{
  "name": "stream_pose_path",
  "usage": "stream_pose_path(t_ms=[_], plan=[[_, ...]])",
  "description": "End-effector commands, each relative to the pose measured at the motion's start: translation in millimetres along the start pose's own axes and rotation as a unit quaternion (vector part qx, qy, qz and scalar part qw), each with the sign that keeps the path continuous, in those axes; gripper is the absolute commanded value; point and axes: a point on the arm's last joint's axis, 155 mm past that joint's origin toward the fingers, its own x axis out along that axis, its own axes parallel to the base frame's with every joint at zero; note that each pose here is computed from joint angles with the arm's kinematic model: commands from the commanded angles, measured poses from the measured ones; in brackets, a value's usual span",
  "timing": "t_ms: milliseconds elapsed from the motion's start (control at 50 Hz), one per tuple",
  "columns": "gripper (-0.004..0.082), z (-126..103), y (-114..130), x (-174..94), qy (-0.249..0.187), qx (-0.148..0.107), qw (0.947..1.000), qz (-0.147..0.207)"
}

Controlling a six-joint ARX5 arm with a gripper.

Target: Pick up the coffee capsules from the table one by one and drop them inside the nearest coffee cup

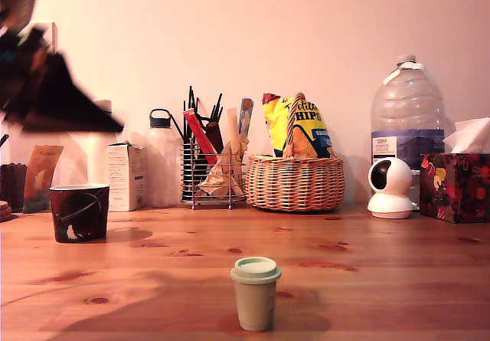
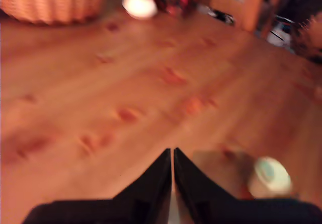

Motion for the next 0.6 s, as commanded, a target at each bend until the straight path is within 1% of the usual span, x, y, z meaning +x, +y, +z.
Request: stream_pose_path(t_ms=[0,180,200,320,340,380,400,440,460,520,540,580], plan=[[-0.0019,-12,-7,-1,0.001,0.000,1.0000,-0.007],[-0.0019,-30,-21,-4,-0.005,0.010,0.9998,-0.016],[-0.0019,-32,-22,-4,-0.004,0.006,0.9999,-0.015],[-0.0019,-46,-34,-3,0.006,0.007,0.9995,-0.030],[-0.0019,-48,-36,-3,0.008,0.013,0.9993,-0.033],[-0.0019,-53,-41,-2,0.013,0.014,0.9991,-0.039],[-0.0019,-54,-42,-2,0.014,0.019,0.9989,-0.041],[-0.0019,-57,-47,-1,0.018,0.021,0.9985,-0.047],[-0.0019,-58,-49,-1,0.019,0.029,0.9982,-0.050],[-0.0019,-60,-54,1,0.021,0.035,0.9976,-0.056],[-0.0019,-60,-54,1,0.020,0.043,0.9973,-0.057],[-0.0019,-60,-56,2,0.021,0.046,0.9969,-0.060]])
